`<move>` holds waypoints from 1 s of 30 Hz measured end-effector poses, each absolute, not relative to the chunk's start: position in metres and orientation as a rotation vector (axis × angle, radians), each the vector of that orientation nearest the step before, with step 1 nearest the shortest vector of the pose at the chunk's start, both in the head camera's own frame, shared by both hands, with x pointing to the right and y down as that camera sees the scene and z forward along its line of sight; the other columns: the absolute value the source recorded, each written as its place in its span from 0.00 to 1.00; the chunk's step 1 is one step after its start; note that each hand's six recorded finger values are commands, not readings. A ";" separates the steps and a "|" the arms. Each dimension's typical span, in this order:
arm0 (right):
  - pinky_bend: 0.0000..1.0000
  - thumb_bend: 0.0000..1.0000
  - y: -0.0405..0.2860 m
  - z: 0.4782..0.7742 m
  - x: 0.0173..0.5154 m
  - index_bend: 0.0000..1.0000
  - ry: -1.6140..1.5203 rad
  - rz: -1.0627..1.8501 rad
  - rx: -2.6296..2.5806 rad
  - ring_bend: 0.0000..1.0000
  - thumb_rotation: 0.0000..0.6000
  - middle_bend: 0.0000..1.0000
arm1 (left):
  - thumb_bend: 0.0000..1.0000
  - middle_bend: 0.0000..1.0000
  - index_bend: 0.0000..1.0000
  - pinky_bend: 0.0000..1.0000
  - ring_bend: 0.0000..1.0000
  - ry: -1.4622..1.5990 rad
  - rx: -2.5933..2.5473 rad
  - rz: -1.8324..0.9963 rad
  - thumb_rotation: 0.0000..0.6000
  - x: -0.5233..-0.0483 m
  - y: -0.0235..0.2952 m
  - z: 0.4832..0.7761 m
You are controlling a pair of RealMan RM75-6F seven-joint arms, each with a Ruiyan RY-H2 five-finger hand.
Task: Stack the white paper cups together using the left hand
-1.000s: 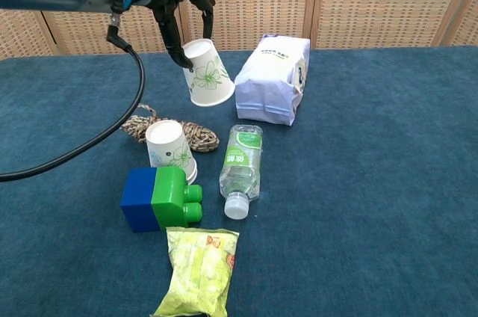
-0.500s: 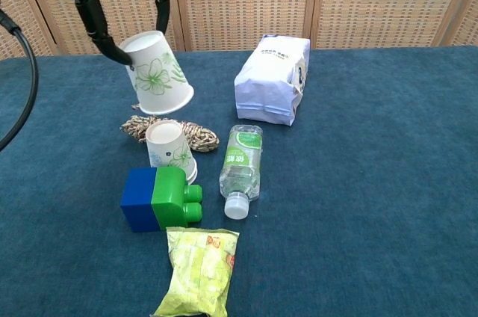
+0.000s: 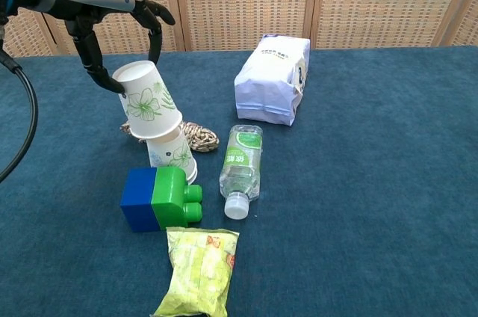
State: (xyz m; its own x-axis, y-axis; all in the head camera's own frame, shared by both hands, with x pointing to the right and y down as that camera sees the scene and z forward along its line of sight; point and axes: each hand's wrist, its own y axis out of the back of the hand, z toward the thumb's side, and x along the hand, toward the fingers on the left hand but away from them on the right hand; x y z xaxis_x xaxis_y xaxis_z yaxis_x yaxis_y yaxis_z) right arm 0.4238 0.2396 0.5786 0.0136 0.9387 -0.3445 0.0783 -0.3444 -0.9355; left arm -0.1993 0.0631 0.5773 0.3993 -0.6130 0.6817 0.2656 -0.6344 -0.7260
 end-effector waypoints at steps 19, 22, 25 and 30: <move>0.00 0.05 0.239 0.574 0.426 0.00 -1.097 1.419 -1.518 0.00 1.00 0.00 | 0.24 0.00 0.32 0.00 0.00 0.245 -1.801 -1.376 1.00 -0.190 0.073 0.610; 0.00 0.05 0.239 0.574 0.426 0.00 -1.099 1.419 -1.517 0.00 1.00 0.00 | 0.24 0.00 0.24 0.00 0.00 0.243 -1.799 -1.389 1.00 -0.190 0.075 0.617; 0.00 0.05 0.239 0.574 0.427 0.00 -1.100 1.422 -1.517 0.00 1.00 0.00 | 0.24 0.00 0.19 0.00 0.00 0.256 -1.795 -1.400 1.00 -0.193 0.075 0.620; 0.00 0.05 0.239 0.575 0.427 0.00 -1.095 1.427 -1.518 0.00 1.00 0.00 | 0.24 0.00 0.14 0.00 0.00 0.315 -1.825 -1.397 1.00 -0.197 0.074 0.617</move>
State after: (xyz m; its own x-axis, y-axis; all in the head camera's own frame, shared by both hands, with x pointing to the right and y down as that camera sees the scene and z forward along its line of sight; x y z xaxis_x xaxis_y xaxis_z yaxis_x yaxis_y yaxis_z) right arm 0.4270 0.2390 0.5748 0.0039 0.9415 -0.3370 0.0821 -0.3361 -0.9382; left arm -0.1967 0.0737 0.6170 0.3595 -0.6210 0.6965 0.2613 -0.6496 -0.7140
